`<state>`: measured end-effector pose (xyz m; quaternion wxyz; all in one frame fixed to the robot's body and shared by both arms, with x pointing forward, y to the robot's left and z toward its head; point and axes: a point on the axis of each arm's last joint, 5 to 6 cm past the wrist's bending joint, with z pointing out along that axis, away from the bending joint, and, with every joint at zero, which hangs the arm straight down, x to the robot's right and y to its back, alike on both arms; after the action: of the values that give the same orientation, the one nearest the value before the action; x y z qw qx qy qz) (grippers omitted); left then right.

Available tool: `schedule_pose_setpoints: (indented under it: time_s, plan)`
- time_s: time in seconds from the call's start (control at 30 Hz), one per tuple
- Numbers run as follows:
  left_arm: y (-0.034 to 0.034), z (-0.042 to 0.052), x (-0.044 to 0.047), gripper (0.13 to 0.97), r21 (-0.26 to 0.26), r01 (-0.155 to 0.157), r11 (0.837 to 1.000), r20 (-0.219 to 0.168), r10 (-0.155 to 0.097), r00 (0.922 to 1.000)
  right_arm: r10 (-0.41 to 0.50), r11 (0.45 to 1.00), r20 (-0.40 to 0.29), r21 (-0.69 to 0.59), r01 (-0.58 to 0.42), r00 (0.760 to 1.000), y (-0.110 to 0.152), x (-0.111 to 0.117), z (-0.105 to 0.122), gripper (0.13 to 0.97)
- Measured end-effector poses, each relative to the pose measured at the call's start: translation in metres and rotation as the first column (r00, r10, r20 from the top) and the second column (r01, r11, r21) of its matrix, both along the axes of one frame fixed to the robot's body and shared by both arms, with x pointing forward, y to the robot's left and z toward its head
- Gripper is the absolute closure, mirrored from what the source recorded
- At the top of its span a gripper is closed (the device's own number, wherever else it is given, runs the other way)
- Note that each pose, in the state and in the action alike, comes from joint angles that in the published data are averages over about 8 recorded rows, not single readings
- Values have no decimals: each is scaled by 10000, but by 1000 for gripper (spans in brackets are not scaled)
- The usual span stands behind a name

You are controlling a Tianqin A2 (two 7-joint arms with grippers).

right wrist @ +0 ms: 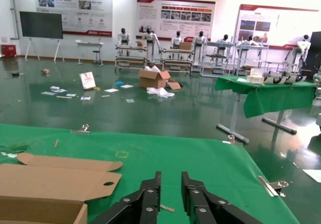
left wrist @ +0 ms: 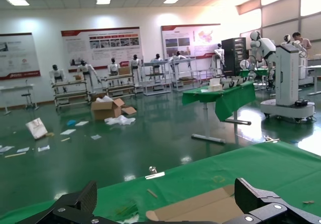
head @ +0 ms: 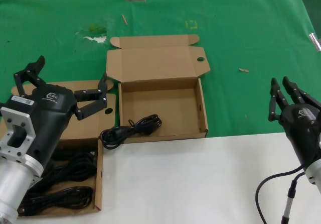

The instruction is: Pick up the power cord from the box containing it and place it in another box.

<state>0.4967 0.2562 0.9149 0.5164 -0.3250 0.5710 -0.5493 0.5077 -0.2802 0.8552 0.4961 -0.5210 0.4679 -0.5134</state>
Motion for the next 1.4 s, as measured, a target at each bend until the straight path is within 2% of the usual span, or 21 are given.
schedule_pose_setpoints:
  time_s: [0.23,0.5,0.63,0.9,0.93,1.2,1.4]
  plan:
    - [26,-70,15,132,-226,-256,9994,-118,253,9996,0,10000,0,-4,0,10000,0,0,0,832]
    - [57,-151,30,132,-460,-577,9973,-280,564,9980,0,10000,0,-2,0,10000,0,0,0,671]
    - [74,-193,36,132,-568,-745,9956,-374,725,9967,0,10000,0,-1,0,10000,0,0,0,671]
    - [108,-279,46,132,-770,-1104,9909,-590,1060,9926,0,10000,0,0,0,10000,0,0,0,453]
    - [112,-289,47,132,-793,-1149,9902,-618,1102,9920,0,10000,0,0,0,10000,0,0,0,453]
    - [148,-377,54,132,-967,-1537,9834,-868,1455,9855,0,10000,0,0,0,10000,0,0,0,280]
    - [176,-445,57,132,-1074,-1839,9771,-1075,1724,9791,0,10000,0,0,0,10000,0,0,0,212]
